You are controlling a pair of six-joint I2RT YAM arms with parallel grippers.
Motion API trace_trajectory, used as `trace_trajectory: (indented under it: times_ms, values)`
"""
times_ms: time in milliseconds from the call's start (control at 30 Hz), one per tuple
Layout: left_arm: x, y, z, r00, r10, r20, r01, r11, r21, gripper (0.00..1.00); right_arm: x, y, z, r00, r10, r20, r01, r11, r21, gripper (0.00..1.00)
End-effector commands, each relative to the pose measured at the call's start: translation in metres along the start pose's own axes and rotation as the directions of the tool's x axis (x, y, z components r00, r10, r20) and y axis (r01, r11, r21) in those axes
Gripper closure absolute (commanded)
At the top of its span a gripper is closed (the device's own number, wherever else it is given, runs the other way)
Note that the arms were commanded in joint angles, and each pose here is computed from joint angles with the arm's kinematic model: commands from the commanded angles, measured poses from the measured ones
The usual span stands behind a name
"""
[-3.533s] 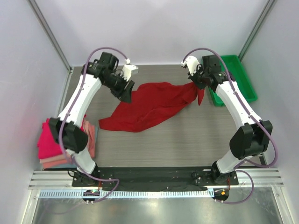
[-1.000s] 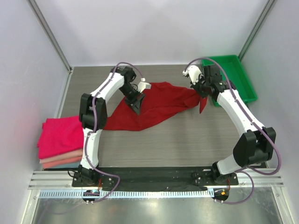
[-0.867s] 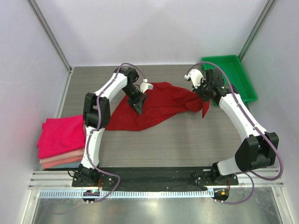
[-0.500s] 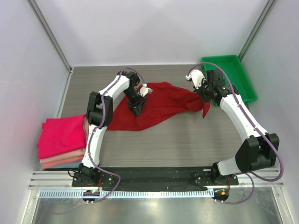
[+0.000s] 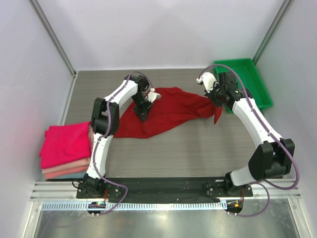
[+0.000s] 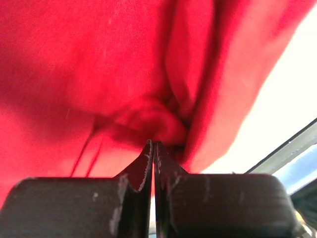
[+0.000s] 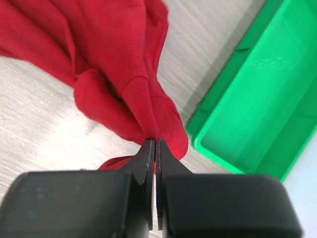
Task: Fold and stack the t-shirts
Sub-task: Flatten the tshirt out
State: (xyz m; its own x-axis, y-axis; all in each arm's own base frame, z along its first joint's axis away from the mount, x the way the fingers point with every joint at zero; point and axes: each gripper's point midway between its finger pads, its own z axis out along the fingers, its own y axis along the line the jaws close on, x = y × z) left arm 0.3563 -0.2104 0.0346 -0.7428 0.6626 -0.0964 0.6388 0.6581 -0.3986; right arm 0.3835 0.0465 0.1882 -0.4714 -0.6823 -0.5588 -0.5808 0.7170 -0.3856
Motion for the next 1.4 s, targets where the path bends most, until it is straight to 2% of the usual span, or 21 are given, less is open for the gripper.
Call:
trace_trajectory:
  times_ms: [0,67,167,400,500,633,667,733,767,800,900,1000,1133,1167,1367]
  values:
    - [-0.023,-0.024,-0.091,0.969,0.123,0.214,-0.093,0.985,-0.144,1.00,-0.035,-0.033,-0.023,0.994,0.001,0.105,-0.012,0.995,0.104,0.99]
    - [-0.021,-0.037,-0.132,0.941,0.171,0.292,-0.109,0.970,-0.217,1.00,-0.051,-0.047,-0.037,0.989,0.008,0.150,-0.030,0.989,0.143,0.99]
    - [-0.006,-0.048,-0.169,0.915,0.216,0.340,-0.109,0.945,-0.307,1.00,-0.072,-0.064,-0.051,0.978,0.016,0.210,-0.057,0.981,0.188,0.99]
    - [0.046,-0.059,-0.201,0.904,0.247,0.349,-0.088,0.906,-0.413,1.00,-0.089,-0.102,-0.060,0.969,0.051,0.242,-0.129,0.939,0.319,0.99]
    - [0.069,-0.074,-0.209,0.893,0.256,0.371,-0.087,0.905,-0.417,1.00,-0.089,-0.102,-0.058,0.969,0.061,0.239,-0.138,0.937,0.321,0.99]
    - [0.124,-0.089,-0.157,0.946,0.151,0.288,-0.066,0.956,-0.285,0.99,-0.068,-0.087,-0.049,0.979,0.056,0.194,-0.113,0.949,0.295,0.99]
    - [0.134,-0.094,-0.146,0.954,0.128,0.272,-0.059,0.967,-0.249,0.94,-0.064,-0.083,-0.050,0.981,0.051,0.188,-0.105,0.952,0.289,0.99]
    - [0.159,-0.109,-0.122,0.965,0.087,0.249,-0.050,0.987,-0.152,0.90,-0.048,-0.068,-0.040,0.987,0.050,0.153,-0.088,0.963,0.255,0.99]
    - [0.164,-0.113,-0.119,0.964,0.080,0.252,-0.047,0.990,-0.135,0.81,-0.043,-0.064,-0.039,0.988,0.048,0.146,-0.083,0.966,0.247,0.99]
    - [0.167,-0.114,-0.117,0.964,0.076,0.255,-0.043,0.990,-0.131,0.80,-0.033,-0.056,-0.037,0.991,0.051,0.126,-0.079,0.970,0.229,0.99]
    - [0.165,-0.107,-0.119,0.959,0.102,0.264,-0.055,0.982,-0.180,0.73,-0.017,-0.040,-0.031,0.994,0.056,0.092,-0.072,0.980,0.187,0.99]
    - [0.146,-0.090,-0.113,0.963,0.114,0.244,-0.062,0.975,-0.213,0.63,-0.003,-0.026,-0.027,0.996,0.060,0.070,-0.070,0.986,0.152,0.99]
    - [0.109,-0.074,-0.101,0.966,0.130,0.225,-0.079,0.972,-0.221,0.60,0.008,-0.020,-0.024,0.998,0.040,0.043,-0.046,0.988,0.145,0.99]
    - [0.096,-0.070,-0.092,0.973,0.128,0.193,-0.086,0.973,-0.214,0.60,0.011,-0.018,-0.022,0.999,0.036,0.035,-0.041,0.989,0.140,0.99]
    - [0.058,-0.056,-0.063,0.989,0.049,0.138,-0.029,0.989,-0.146,0.59,0.010,-0.018,-0.021,0.999,0.037,0.040,-0.042,0.990,0.136,0.99]
